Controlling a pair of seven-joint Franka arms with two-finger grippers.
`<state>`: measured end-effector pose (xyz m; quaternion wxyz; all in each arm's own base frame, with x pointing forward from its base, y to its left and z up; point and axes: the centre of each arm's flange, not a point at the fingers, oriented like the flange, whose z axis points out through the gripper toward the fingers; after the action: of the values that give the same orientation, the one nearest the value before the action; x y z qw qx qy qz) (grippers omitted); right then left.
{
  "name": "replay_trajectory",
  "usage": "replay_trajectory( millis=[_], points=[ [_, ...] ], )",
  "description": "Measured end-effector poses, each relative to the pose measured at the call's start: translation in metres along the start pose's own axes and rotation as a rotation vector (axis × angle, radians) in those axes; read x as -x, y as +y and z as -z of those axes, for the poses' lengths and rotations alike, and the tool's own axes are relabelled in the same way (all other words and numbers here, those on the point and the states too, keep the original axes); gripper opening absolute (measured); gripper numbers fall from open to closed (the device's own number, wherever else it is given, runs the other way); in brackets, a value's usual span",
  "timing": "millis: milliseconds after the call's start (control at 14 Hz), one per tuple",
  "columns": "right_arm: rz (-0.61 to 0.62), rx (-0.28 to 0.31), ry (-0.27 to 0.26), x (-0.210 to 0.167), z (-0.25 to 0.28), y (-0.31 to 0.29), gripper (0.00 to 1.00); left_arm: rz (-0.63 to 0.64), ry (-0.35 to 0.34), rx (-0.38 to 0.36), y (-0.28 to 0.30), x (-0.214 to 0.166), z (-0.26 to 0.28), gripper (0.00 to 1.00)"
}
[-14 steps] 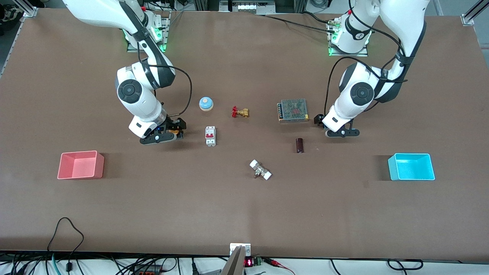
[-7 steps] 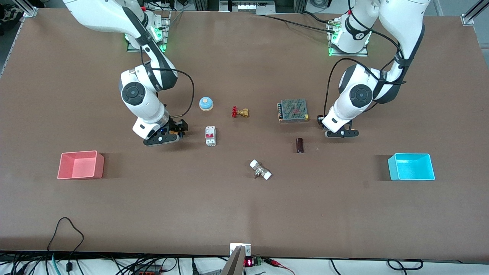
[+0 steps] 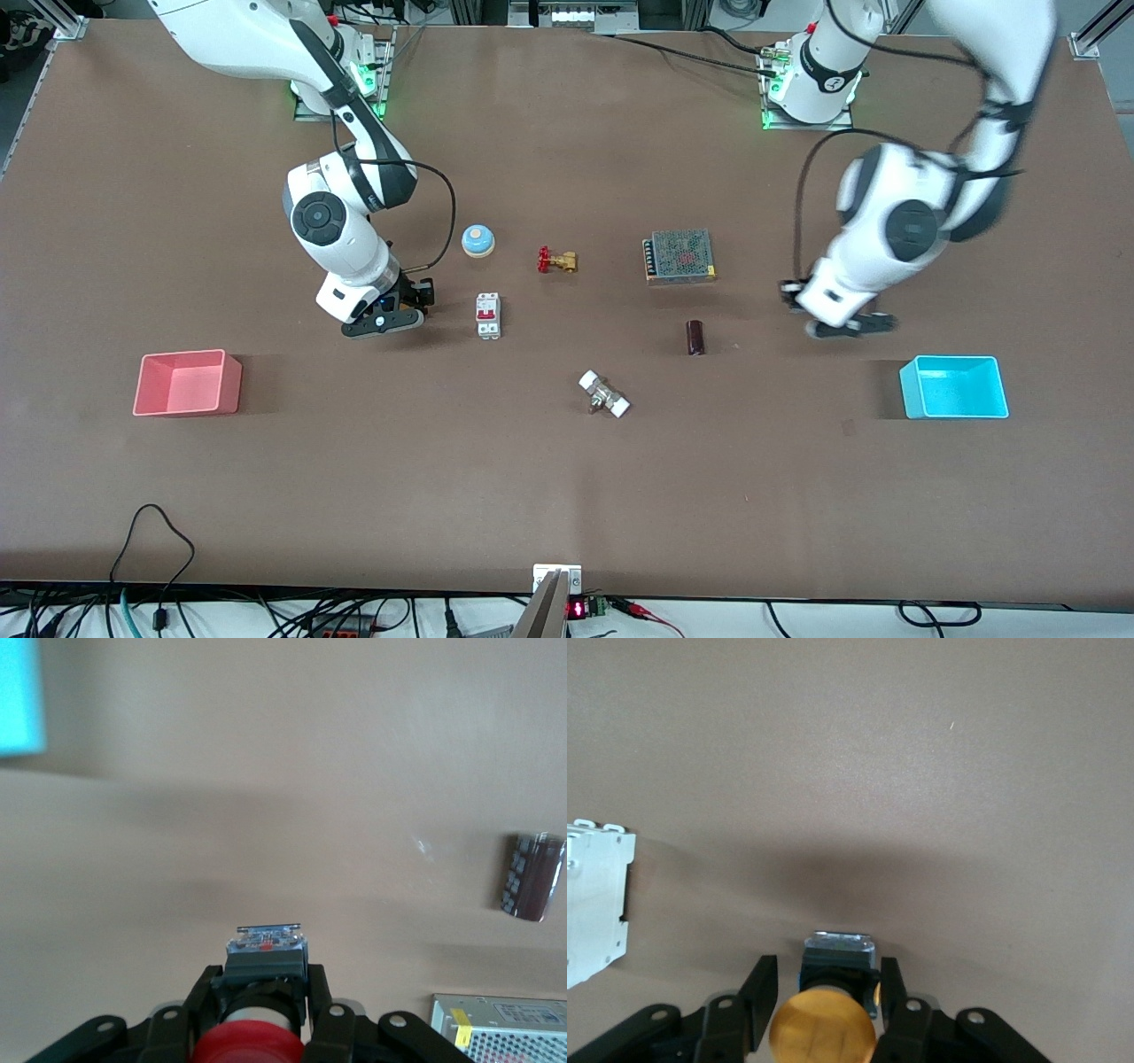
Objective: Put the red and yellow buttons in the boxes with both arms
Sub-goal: 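Carry the yellow button to the pink box while the left gripper carries red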
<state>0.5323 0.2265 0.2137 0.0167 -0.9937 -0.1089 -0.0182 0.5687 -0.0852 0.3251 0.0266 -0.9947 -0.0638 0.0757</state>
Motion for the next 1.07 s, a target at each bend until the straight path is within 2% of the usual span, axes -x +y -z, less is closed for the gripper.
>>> replay_trajectory(
  millis=[71,214,357,571,714,1071],
  points=[
    [0.003,0.002,0.001,0.000,0.000,0.000,0.42,-0.006,0.006,-0.028,-0.020,-0.013,0.022,0.43],
    [0.005,0.003,0.002,0.000,0.000,0.000,0.41,-0.023,0.032,-0.092,-0.058,-0.034,0.043,0.43],
    [0.016,0.003,0.003,-0.001,0.000,0.001,0.41,-0.047,0.033,-0.115,-0.096,-0.055,0.038,0.43],
    [0.033,0.004,0.016,-0.009,0.009,0.014,0.41,-0.073,0.014,-0.092,-0.164,-0.095,0.011,0.43],
    [0.018,0.017,0.010,-0.024,0.038,0.031,0.41,-0.079,0.025,-0.070,-0.202,-0.118,-0.018,0.43],
    [0.027,0.052,0.013,-0.067,0.148,0.109,0.41,-0.081,0.075,-0.043,-0.212,-0.141,-0.071,0.43]
  ],
)
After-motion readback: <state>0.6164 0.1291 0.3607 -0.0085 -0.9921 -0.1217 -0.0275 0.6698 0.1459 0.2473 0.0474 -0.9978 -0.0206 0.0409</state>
